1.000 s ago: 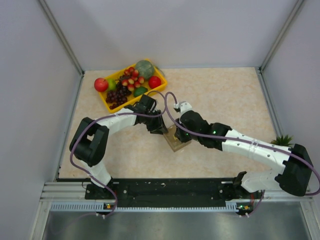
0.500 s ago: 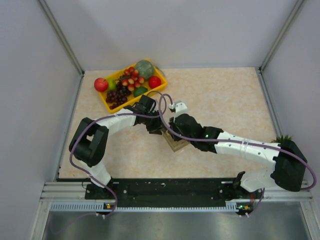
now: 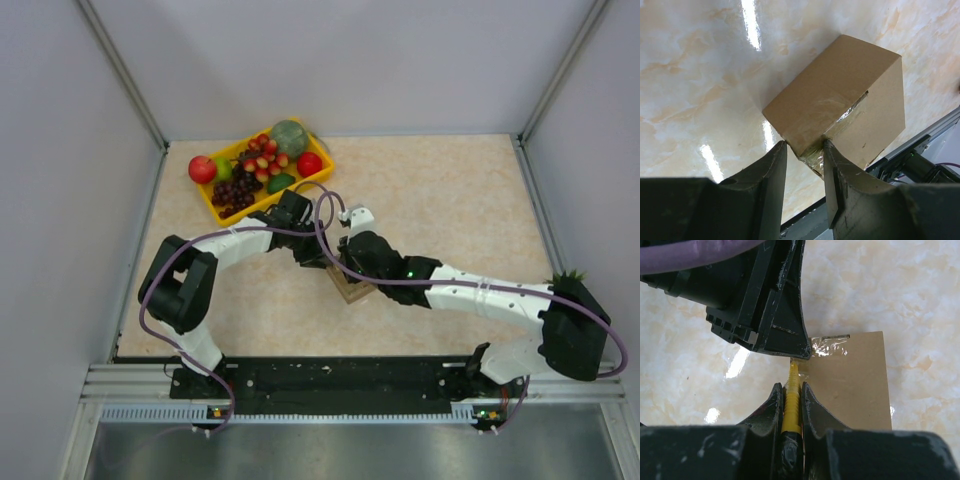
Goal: Unpack the express box
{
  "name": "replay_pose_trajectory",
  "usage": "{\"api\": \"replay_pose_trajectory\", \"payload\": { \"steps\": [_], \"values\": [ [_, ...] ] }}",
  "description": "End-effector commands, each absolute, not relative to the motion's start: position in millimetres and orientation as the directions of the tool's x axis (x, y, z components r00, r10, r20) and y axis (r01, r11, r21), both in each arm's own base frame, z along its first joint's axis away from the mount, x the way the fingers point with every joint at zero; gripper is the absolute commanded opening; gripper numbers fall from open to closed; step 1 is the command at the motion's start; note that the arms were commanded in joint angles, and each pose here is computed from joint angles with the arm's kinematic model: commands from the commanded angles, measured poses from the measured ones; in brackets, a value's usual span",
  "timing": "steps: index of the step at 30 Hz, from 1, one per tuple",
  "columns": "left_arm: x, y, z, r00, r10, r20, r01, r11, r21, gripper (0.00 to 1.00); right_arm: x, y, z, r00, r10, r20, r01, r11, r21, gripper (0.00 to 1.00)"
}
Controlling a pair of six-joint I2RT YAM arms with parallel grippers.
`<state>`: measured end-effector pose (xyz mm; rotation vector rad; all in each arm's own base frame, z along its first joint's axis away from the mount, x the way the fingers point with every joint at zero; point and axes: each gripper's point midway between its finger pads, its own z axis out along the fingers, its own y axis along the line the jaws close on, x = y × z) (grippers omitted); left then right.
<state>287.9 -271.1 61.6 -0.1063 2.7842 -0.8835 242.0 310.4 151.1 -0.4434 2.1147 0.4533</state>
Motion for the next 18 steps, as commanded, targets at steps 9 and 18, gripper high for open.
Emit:
{"api": "replay_pose_trajectory", "payload": {
  "steps": [9, 18],
  "values": [
    [263.9, -210.4, -10.4, -0.986, -0.116, -0.120, -0.079, 0.960, -0.270, 0.36, 236.8, 319.4, 146.8, -0.543, -0.129, -0.830, -0.483, 0.857, 0.182, 0.00],
    [264.4, -209.8, -11.9, -0.986, -0.117, -0.119, -0.083, 0.961, -0.264, 0.36, 228.7, 311.6, 138.1, -0.575, -0.142, -0.806, -0.468, 0.865, 0.182, 0.00]
  ]
}}
